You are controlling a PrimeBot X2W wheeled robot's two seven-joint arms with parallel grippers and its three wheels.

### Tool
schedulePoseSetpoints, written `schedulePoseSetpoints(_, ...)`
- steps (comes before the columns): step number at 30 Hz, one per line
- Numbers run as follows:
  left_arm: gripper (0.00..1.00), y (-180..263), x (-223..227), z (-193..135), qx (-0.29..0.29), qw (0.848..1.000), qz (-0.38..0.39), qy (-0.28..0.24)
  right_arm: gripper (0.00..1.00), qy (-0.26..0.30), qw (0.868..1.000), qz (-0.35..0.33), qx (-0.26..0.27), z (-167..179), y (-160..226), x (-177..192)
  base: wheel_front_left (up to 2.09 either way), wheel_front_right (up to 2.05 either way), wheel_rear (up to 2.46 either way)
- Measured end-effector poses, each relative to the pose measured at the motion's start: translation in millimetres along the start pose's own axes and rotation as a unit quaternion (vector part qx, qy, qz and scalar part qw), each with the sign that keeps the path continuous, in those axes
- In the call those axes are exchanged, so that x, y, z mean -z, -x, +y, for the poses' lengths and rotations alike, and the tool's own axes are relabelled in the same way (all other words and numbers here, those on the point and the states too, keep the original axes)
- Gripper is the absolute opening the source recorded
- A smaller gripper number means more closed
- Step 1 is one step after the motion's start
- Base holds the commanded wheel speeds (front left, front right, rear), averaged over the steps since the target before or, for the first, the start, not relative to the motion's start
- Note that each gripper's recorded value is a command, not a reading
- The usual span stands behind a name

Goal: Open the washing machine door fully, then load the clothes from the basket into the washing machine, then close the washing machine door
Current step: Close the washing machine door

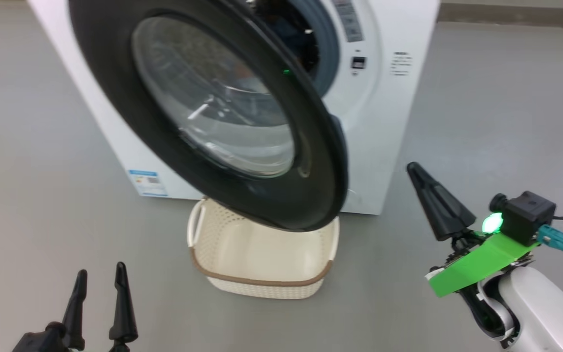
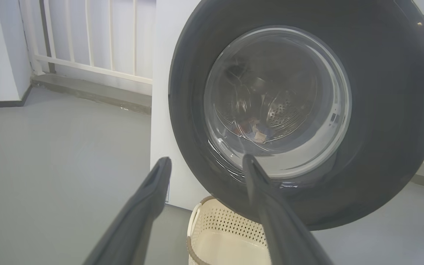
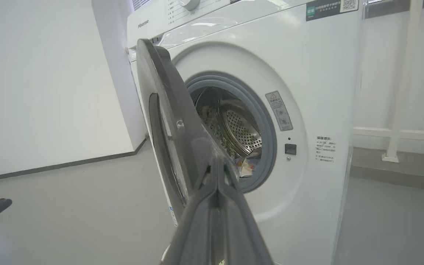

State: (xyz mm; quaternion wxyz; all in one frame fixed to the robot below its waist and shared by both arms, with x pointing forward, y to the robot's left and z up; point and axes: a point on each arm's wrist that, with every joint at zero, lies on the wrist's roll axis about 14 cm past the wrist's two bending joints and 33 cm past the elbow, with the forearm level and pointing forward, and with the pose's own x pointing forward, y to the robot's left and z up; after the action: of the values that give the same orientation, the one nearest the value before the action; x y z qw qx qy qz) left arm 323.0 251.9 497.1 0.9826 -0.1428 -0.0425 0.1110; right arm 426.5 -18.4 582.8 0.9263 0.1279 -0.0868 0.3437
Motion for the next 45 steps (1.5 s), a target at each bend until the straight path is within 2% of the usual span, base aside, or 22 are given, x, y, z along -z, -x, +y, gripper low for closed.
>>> schedulePoseSetpoints(8, 1.00, 21, -5, 25, -0.039, 0.999, -0.006, 0.001, 0.00, 0.007, 0.994, 0.028, -0.104, 57, -28, 19, 0.00, 0.00, 0.00)
schedulePoseSetpoints(15, 1.00, 30, -6, 34, -0.057, 0.998, -0.006, 0.004, 0.00, 0.026, 0.985, 0.061, -0.160, 79, -40, 38, 0.00, 0.00, 0.00)
schedulePoseSetpoints(32, 1.00, 35, 1, 42, -0.081, 0.997, 0.008, 0.009, 0.00, 0.022, 0.975, 0.109, -0.192, 79, -56, 74, 0.00, 0.00, 0.00)
schedulePoseSetpoints(39, 1.00, 33, 5, 40, -0.086, 0.996, 0.016, 0.006, 0.00, 0.022, 0.974, 0.125, -0.186, 66, -60, 87, 0.00, 0.00, 0.00)
schedulePoseSetpoints(45, 1.00, 26, 9, 36, -0.083, 0.996, 0.025, 0.000, 0.00, 0.028, 0.975, 0.115, -0.187, 56, -74, 85, 0.00, 0.00, 0.00)
